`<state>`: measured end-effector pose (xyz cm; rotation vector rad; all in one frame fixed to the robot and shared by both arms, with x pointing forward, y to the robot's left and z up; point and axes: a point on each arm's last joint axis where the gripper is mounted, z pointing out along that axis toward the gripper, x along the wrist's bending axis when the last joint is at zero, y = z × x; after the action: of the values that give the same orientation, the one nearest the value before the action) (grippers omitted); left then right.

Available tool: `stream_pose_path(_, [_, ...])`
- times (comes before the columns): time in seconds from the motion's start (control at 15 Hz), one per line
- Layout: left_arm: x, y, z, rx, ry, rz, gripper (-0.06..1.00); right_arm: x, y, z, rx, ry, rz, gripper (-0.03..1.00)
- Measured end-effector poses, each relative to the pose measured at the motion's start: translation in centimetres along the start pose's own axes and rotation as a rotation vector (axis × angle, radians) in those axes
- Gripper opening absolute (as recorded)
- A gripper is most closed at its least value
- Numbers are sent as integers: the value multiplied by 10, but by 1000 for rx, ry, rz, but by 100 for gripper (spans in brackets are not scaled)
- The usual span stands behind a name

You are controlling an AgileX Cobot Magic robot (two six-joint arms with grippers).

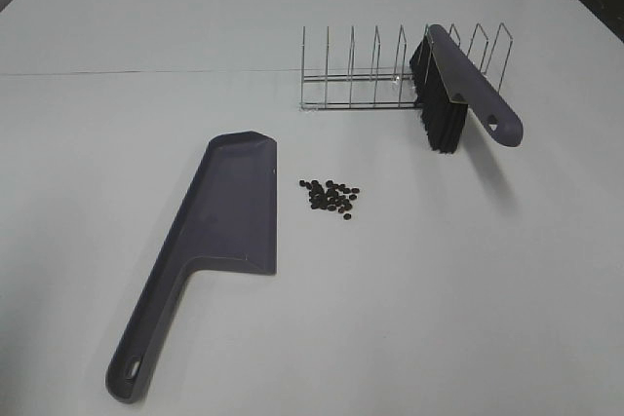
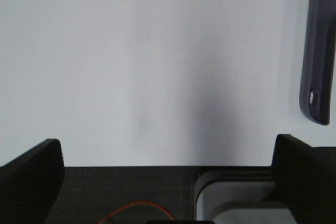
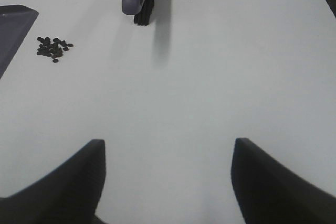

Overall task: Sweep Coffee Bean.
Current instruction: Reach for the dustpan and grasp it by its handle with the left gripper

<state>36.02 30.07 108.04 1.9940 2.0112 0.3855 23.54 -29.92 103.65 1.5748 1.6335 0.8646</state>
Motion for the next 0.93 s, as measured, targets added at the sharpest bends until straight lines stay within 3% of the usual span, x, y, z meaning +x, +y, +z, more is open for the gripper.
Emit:
stream_pose_path(0.13, [-15,24,36,145,2,-3,99,0,0,0,0,0,0,56])
stream_pose_path(0.33, [-65,44,83,203,-5,18,99,0,0,0,0,1,0,56])
stream_pose_path(0.6, [-131,60,152,332,17,127,99,0,0,0,0,1,0,56])
stream_pose_path(0.73, [-159,70,185,347,14,167,99,0,0,0,0,1,0,56])
stream_pose_path(0.93, [-178,82,210,320,-8,174,99,0,0,0,0,1,0,56])
